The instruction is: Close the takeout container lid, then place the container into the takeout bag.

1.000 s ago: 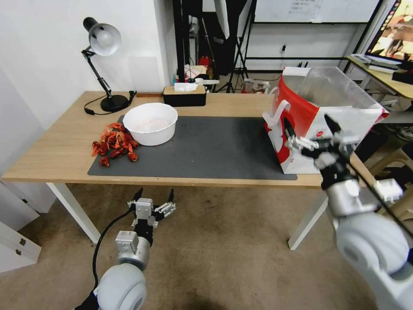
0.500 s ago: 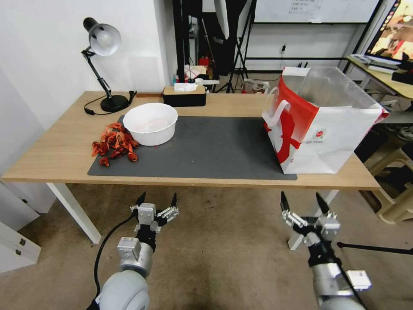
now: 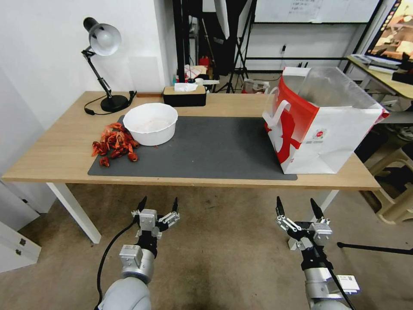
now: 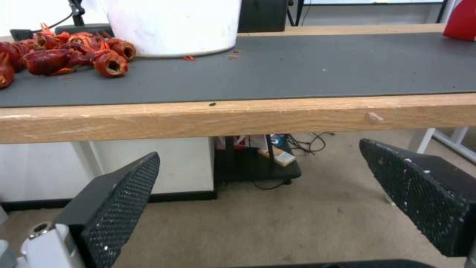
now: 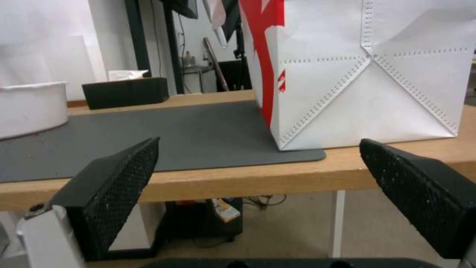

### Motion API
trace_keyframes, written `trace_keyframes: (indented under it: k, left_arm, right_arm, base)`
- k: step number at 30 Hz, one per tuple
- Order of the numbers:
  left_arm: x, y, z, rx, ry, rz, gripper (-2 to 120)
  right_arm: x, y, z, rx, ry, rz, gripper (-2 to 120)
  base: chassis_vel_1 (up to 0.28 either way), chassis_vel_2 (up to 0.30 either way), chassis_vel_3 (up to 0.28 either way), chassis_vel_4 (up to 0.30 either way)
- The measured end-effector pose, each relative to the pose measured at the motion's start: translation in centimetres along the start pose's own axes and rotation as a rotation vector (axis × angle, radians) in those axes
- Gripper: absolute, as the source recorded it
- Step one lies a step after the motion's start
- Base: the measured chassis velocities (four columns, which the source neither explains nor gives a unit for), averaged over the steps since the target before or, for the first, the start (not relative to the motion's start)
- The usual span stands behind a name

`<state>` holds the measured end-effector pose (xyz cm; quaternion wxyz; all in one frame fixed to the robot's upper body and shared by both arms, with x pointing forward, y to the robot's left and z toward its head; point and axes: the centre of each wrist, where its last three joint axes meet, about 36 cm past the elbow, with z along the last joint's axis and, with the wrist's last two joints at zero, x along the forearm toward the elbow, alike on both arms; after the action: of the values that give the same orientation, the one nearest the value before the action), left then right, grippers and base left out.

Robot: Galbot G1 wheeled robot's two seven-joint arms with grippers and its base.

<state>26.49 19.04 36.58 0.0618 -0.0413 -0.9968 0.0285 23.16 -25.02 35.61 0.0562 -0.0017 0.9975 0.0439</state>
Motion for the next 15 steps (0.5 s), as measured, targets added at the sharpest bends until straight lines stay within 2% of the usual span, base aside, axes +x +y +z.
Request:
trace_keyframes:
  k: [15]
  left_arm:
    - [0.00, -0.02, 0.02, 0.000, 0.000, -0.002, 100]
  right_arm:
    - [-0.12, 0.00, -0.10, -0.003, 0.001, 0.001, 100]
  base:
    - [0.000, 0.000, 0.000, 0.000]
